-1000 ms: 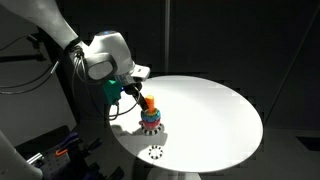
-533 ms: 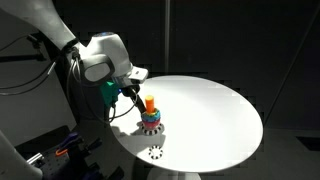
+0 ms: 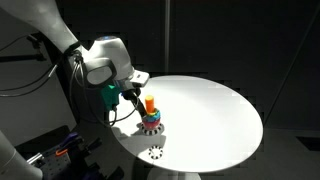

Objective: Pick up the black and white ring from the table and put it on the stack of rings

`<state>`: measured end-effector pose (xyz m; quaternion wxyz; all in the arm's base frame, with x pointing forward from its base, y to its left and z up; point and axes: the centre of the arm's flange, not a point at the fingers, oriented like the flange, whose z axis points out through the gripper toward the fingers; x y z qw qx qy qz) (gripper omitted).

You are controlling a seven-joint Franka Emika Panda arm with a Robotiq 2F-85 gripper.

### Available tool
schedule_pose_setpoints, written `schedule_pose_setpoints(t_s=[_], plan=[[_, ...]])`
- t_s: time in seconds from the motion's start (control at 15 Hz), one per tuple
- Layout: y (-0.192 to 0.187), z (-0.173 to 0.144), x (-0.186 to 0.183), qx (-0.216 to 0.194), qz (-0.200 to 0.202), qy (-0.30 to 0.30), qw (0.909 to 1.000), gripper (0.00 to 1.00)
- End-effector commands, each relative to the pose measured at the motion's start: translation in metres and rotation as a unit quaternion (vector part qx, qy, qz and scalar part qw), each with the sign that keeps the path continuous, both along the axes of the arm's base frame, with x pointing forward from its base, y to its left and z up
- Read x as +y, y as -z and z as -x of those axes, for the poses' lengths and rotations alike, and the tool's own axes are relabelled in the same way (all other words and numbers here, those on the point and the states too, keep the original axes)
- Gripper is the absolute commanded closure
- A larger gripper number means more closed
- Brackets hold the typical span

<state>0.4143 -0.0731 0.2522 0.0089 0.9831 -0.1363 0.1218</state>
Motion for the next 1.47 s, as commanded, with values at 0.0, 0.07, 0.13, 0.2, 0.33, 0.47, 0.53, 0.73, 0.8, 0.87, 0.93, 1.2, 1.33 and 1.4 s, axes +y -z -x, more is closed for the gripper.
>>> schedule_pose_setpoints(t_s=[0.0, 0.07, 0.13, 0.2, 0.33, 0.47, 0.53, 0.73, 0.8, 0.87, 0.93, 1.2, 1.33, 1.4], plan=[[-0.0009, -0.0098, -0.0053, -0.007, 0.007, 0.006, 0.9999, 0.0], [-0.0017, -0.0109, -0.0063, -0.009, 0.007, 0.007, 0.9999, 0.0], [-0.0025, -0.012, -0.0074, -0.01, 0.008, 0.008, 0.9999, 0.0], [-0.003, -0.013, -0.0085, -0.011, 0.009, 0.009, 0.9999, 0.0], [-0.0034, -0.0142, -0.0103, -0.013, 0.011, 0.009, 0.9998, 0.0], [-0.0027, -0.0145, -0.0111, -0.016, 0.012, 0.008, 0.9998, 0.0], [-0.0021, -0.0146, -0.0114, -0.016, 0.013, 0.007, 0.9998, 0.0], [0.0001, -0.015, -0.0121, -0.02, 0.017, 0.003, 0.9997, 0.03], [0.0012, -0.0152, -0.0125, -0.021, 0.017, 0.002, 0.9996, 0.27], [0.0023, -0.0153, -0.0127, -0.022, 0.018, 0.002, 0.9996, 0.28], [0.0037, -0.0154, -0.0124, -0.022, 0.019, 0.0, 0.9996, 0.35], [0.003, -0.0159, -0.0114, -0.026, 0.021, -0.002, 0.9994, 0.68], [0.0012, -0.0166, -0.0118, -0.03, 0.021, -0.002, 0.9993, 0.8], [0.0016, -0.0162, -0.0123, -0.029, 0.021, -0.001, 0.9994, 0.8]])
